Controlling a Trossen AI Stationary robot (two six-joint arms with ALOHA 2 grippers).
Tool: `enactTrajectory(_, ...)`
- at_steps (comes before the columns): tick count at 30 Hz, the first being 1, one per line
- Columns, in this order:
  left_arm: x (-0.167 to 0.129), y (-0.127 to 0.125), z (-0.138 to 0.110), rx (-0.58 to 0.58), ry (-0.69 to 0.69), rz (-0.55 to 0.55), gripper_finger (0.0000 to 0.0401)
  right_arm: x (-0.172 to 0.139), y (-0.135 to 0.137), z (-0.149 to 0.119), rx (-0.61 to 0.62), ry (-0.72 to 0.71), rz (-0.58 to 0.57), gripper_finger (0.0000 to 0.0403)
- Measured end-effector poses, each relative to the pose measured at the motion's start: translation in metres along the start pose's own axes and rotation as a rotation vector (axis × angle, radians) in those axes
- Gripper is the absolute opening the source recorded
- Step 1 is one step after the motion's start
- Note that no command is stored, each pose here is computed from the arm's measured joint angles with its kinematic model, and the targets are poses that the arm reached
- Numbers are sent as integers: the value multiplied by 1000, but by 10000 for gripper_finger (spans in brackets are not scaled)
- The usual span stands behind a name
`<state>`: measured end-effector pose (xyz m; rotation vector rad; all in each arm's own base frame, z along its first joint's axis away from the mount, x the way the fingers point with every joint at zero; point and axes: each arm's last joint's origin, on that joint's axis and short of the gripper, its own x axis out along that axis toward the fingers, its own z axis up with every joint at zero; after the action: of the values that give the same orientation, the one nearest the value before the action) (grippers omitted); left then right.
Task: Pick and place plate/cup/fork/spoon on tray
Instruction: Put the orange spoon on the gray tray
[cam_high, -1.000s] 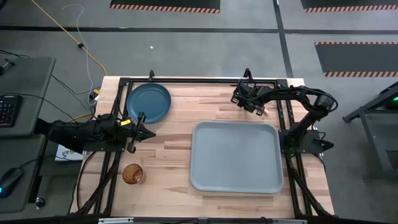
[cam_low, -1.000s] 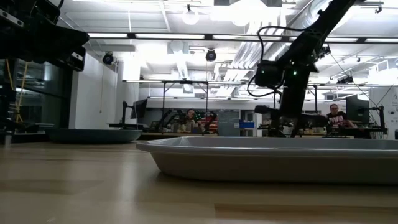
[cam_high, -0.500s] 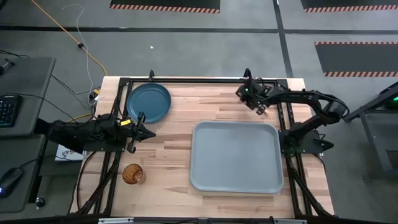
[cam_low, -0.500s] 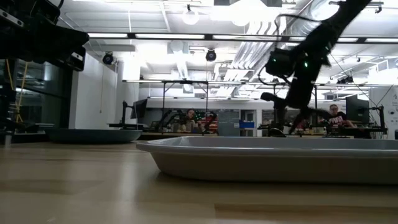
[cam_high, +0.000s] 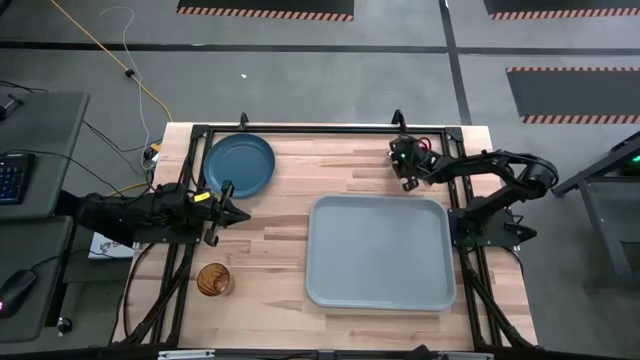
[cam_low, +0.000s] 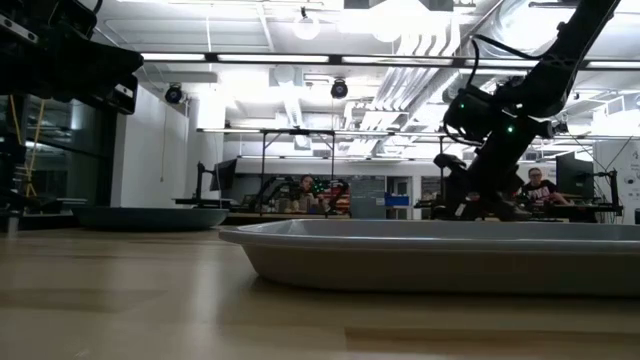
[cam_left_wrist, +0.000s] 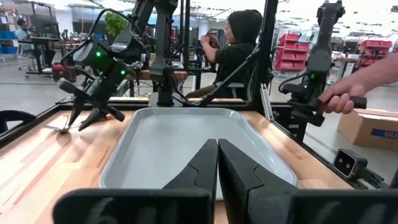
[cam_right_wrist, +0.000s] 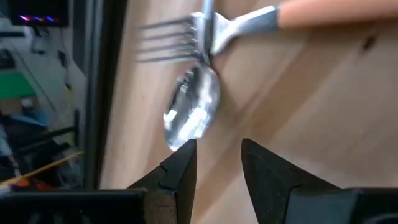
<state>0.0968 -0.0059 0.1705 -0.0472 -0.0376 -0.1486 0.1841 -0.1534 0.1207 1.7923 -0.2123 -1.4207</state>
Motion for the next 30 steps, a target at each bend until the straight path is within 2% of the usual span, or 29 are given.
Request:
enactTrajectory(5,0,0,0,0,0,0,3,1,4,4,44,-39,39,117)
enactTrajectory(15,0,0,0,0,0,0,3,11,-1,3,63,-3,1,117)
enactTrajectory(18,0,0,0,0,0,0,3,15,0,1,90,2,25,117)
enactTrajectory(30,0,0,0,0,0,0,3,16,0,4,100,-60,38,117)
